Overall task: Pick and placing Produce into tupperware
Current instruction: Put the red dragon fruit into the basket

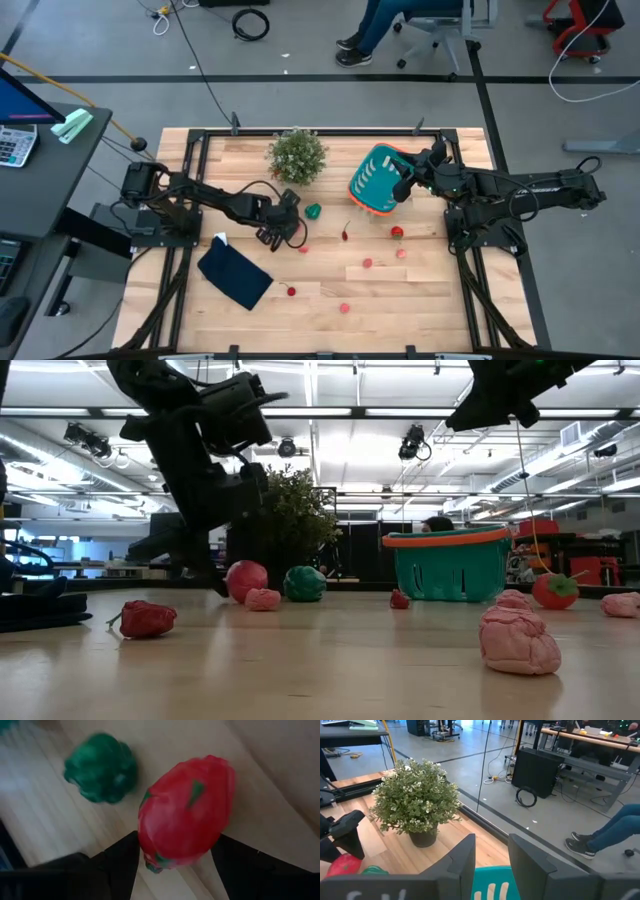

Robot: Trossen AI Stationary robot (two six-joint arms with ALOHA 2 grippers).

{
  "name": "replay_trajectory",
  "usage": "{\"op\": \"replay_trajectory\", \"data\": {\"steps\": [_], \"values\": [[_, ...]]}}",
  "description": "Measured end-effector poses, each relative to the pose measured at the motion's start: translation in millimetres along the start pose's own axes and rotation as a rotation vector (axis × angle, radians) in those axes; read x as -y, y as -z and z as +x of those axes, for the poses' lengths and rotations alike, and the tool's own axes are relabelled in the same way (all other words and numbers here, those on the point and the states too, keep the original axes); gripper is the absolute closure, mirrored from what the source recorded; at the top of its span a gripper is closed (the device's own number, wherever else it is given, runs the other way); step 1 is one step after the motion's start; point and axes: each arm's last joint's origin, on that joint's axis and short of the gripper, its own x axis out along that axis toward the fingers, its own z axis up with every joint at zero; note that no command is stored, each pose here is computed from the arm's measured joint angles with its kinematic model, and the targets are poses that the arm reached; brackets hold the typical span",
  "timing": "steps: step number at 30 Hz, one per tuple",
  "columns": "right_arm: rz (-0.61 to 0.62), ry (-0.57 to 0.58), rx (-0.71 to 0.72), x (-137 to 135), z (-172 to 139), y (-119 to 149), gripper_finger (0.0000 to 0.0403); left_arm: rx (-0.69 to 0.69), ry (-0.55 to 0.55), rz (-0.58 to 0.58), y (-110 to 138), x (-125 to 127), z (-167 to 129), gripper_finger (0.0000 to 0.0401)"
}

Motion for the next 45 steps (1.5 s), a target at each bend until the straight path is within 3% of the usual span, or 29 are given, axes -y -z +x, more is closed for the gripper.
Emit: {"op": "replay_trajectory", "data": {"steps": [14,45], "values": [[0.025,0.0,-0.001,0,0,0,0.0279,0.034,-0.024,0.168,-8,4,-3,0.0154],[0.022,0.0,-0.001,0,0,0,0.0279,0.155,-0.096,0.143,-30,10,-12,0.0154]]}}
